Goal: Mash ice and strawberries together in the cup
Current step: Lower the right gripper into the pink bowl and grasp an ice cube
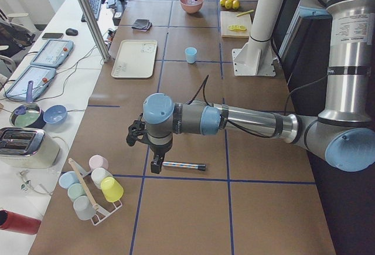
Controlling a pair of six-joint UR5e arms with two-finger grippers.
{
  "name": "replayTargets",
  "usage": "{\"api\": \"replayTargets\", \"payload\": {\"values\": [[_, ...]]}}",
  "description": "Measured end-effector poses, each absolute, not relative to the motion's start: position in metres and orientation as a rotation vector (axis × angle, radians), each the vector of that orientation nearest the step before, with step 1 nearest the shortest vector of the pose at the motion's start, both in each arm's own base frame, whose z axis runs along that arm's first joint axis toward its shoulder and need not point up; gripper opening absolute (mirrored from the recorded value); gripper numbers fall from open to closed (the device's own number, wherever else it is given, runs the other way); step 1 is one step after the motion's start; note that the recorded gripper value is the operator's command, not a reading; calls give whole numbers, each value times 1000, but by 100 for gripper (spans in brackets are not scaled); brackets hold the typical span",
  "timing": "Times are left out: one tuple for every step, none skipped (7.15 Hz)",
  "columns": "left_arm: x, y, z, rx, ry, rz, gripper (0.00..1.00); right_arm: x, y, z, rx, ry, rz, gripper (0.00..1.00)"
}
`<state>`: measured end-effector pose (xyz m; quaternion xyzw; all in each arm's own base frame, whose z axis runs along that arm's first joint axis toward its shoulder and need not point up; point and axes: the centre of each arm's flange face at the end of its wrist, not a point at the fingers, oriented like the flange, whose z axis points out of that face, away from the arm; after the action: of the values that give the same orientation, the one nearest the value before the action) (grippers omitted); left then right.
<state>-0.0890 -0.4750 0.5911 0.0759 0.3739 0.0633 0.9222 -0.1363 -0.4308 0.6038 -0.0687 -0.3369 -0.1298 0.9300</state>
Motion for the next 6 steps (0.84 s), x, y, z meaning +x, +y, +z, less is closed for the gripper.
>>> {"api": "replayTargets", "payload": {"values": [[-89, -475, 591, 155, 767, 130, 100, -137, -432, 604, -140, -687, -266, 50], [-89, -473, 592, 155, 768, 129, 100, -139, -434, 604, -139, -686, -268, 50], [-89, -470, 592, 155, 768, 128, 100, -140, -436, 603, -138, -686, -269, 48], [-89, -468, 591, 157, 768, 129, 100, -142, -437, 603, -137, -686, -271, 30], [-89, -465, 589, 159, 768, 130, 100, -143, -438, 602, -137, -687, -273, 3], [-89, -464, 588, 161, 768, 130, 100, -143, -437, 602, -137, -687, -274, 0]]}}
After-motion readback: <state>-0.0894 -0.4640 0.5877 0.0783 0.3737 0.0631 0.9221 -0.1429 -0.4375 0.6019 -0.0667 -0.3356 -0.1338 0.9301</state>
